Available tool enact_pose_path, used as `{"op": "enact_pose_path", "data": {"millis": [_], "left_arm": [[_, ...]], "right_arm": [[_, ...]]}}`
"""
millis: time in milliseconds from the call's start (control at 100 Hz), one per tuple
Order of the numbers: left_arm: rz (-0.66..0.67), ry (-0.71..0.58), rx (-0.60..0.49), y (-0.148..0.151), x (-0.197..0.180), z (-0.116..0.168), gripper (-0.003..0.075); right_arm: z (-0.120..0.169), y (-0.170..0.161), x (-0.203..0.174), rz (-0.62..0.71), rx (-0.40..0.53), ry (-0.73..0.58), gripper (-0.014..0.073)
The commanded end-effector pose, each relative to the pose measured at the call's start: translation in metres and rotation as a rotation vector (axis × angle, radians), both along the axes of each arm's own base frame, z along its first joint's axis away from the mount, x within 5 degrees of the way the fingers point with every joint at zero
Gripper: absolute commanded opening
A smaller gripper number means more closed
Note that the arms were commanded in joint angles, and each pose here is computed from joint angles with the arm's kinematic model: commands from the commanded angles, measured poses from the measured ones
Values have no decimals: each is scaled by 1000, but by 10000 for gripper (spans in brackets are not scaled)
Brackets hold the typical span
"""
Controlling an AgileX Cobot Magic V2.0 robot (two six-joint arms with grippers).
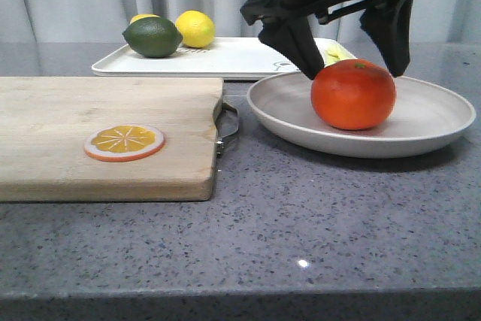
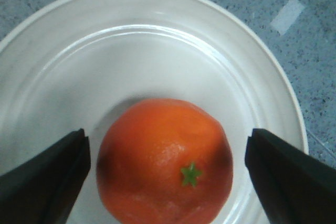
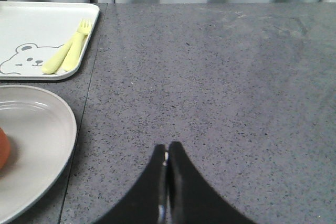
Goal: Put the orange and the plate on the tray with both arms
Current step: 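Open the left gripper to release the orange and raise it away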
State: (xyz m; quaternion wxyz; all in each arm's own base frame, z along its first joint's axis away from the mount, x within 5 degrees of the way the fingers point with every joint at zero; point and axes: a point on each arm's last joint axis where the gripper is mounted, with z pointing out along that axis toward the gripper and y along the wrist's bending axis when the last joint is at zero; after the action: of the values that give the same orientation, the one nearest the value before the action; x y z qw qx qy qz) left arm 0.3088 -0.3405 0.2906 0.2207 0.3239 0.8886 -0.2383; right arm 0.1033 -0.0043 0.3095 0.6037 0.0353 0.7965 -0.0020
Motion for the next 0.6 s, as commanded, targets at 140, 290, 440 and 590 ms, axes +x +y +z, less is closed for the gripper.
{"op": "enact_pose_path", "data": {"millis": [140,290,440,590], "left_arm": [[10,-124,-139,16,-15,68,557],[14,-157,-169,23,-21,84,462],[30,-192,-200,34,-30,93,344],[47,-205,-210,50,-45,93,166]], "right_arm": [[17,0,3,1,-9,-98,-66],[18,0,3,5,-8,-102,-66],[18,0,3,5,-8,-101,-66],[18,0,3,5,-9,-104,-66]]}}
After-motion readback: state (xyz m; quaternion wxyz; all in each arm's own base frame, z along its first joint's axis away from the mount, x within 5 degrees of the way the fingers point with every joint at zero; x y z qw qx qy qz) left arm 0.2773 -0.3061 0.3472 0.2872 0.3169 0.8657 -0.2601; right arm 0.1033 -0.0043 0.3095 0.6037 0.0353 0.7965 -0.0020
